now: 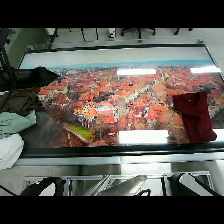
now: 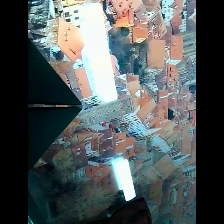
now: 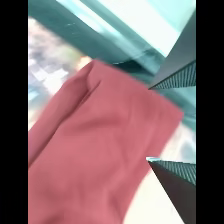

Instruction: Fold the shirts.

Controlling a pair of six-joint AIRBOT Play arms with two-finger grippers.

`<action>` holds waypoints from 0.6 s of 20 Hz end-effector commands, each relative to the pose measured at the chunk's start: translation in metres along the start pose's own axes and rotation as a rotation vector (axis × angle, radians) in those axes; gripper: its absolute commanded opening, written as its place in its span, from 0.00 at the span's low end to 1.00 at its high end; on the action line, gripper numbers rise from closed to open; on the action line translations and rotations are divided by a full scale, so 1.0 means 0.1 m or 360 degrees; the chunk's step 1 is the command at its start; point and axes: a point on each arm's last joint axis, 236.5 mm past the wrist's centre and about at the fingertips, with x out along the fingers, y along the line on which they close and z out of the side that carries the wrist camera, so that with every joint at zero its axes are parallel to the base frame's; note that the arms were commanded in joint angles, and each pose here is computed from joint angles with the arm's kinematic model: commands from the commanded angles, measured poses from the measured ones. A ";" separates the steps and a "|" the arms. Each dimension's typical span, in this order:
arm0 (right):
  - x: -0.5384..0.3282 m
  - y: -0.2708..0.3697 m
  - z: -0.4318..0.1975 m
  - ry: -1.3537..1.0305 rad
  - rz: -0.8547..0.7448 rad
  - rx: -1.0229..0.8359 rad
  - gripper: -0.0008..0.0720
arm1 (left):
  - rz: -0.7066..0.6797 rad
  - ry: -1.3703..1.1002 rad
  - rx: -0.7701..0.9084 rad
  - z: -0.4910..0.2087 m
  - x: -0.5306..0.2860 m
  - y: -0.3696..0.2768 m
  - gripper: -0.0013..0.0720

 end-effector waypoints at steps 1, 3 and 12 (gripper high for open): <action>-0.65 0.73 0.07 -0.0225 0.0303 -0.0253 0.27 | -0.0004 0.0043 -0.0016 -0.07 -0.04 0.00 0.04; -0.85 1.30 -0.19 -0.0253 0.0521 -0.0469 0.06 | -0.0017 0.0103 -0.0087 -0.16 -0.03 -0.04 0.04; -0.49 2.10 -2.27 0.0105 0.0800 -0.1272 0.05 | -0.0191 0.0383 -0.0131 -1.53 0.42 -0.80 0.04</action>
